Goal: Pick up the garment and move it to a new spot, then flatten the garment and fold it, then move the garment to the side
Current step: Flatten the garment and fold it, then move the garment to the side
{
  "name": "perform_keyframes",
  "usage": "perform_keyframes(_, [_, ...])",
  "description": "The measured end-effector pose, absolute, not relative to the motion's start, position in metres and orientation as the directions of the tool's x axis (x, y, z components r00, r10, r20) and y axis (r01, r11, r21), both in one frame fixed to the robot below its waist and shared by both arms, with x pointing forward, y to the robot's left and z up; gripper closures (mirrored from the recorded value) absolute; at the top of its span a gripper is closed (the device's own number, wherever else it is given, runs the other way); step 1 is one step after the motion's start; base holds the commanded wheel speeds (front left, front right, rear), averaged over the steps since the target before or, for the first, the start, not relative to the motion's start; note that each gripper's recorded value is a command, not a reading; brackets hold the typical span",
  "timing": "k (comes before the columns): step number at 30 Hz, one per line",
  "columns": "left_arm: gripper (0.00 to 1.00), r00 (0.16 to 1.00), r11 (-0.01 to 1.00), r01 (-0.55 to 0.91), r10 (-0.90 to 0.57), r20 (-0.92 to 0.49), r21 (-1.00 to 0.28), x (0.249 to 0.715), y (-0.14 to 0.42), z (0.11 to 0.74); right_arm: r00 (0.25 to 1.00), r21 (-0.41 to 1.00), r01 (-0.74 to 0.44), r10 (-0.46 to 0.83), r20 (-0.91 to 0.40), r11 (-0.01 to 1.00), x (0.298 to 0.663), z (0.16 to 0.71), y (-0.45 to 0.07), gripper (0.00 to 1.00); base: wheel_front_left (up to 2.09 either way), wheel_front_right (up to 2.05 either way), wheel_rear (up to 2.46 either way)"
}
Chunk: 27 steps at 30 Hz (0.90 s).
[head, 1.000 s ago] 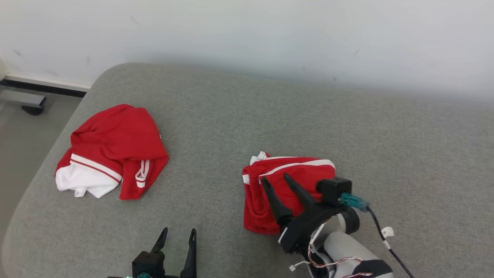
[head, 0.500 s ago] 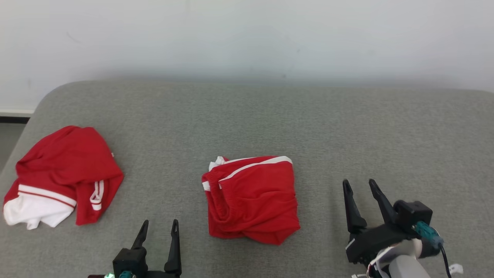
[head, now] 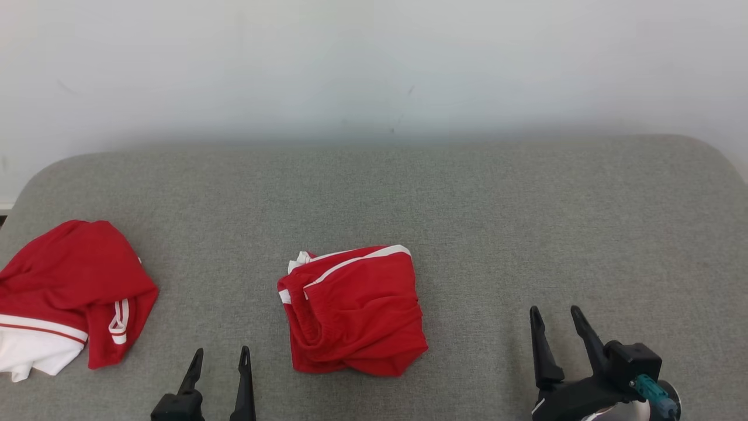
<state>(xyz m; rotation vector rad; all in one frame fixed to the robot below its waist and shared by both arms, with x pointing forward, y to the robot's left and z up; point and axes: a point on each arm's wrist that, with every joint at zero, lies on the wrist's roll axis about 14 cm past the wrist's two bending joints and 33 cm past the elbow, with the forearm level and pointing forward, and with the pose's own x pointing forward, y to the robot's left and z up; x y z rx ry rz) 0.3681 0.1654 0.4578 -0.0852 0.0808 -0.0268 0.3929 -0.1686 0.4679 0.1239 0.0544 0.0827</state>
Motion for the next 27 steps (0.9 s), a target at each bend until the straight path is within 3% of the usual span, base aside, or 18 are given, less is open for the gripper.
perform_keyframes(16, [0.0, 0.998, 0.997, 0.03, -0.034, -0.058, -0.075, 0.361, 0.165, 0.463, 0.992, 0.17, -0.089, 0.103, -0.073, 0.981, 0.38, 0.459, -0.161, 0.0, 0.0, 0.0, 0.0])
perform_keyframes(27, [0.0, 0.997, 0.996, 0.03, -0.036, -0.075, -0.081, 0.359, 0.165, 0.458, 0.974, 0.192, -0.196, 0.213, -0.075, 0.962, 0.4, 0.458, -0.122, 0.0, 0.0, 0.0, 0.0])
